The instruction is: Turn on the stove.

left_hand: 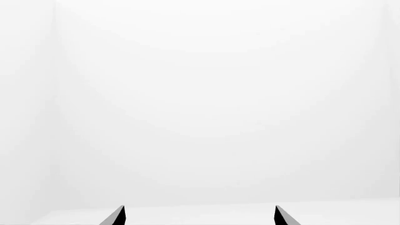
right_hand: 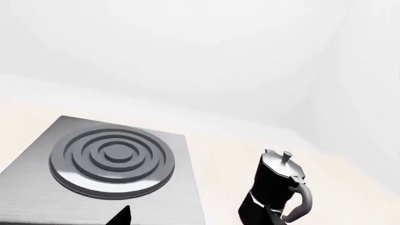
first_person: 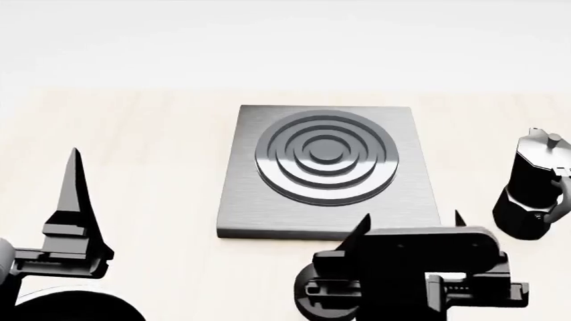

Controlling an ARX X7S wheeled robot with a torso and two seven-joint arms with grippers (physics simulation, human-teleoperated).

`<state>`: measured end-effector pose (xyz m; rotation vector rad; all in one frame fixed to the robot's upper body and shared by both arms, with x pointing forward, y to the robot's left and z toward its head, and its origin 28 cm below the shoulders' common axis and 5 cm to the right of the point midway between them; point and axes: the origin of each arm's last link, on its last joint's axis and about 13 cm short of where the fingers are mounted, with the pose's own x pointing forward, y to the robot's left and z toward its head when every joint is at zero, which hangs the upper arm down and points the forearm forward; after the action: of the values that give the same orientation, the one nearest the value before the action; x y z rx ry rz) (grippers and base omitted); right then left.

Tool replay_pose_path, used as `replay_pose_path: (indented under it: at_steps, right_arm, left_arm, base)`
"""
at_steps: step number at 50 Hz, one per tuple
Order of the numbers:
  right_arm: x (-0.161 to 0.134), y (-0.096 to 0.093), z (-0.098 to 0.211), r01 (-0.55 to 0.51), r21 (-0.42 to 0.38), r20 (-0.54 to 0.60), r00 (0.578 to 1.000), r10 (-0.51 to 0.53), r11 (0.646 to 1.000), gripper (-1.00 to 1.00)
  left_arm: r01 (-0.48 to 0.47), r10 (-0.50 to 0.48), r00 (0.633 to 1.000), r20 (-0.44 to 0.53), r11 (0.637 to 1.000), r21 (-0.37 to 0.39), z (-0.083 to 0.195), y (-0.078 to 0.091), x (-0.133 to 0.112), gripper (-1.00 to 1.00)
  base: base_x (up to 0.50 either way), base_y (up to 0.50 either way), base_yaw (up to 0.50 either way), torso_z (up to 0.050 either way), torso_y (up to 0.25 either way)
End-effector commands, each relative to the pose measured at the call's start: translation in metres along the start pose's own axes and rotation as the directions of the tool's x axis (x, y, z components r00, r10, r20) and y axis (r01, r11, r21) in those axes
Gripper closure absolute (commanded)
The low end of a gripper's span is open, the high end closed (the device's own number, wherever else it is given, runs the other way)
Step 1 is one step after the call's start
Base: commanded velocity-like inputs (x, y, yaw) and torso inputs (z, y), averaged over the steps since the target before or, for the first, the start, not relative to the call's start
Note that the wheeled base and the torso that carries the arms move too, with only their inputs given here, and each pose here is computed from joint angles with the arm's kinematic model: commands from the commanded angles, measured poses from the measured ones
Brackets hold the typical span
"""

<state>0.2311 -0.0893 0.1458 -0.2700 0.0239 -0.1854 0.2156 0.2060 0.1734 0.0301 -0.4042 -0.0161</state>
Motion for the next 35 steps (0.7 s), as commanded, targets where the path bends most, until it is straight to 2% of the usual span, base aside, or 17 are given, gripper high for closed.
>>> replay_pose_path:
  at_steps: [1,35]
  right_arm:
    - [-0.005,0.0,0.007,-0.004,-0.031,0.052,0.999,0.006,1.0,-1.0]
    - [-0.02,0.0,0.028,-0.007,-0.056,0.16,0.987,0.016,0.998,-1.0]
  left_arm:
    - [0.0,0.0,1.0,-0.002,1.0,-0.001,-0.001,0.0,0.0,-1.0]
    - [0.005,-0.005,1.0,0.0,1.0,-0.001,0.0,-0.001,0.0,-1.0]
  base:
    - [0.0,0.0,0.0,0.0,0.0]
    - [0.0,0.0,0.0,0.0,0.0]
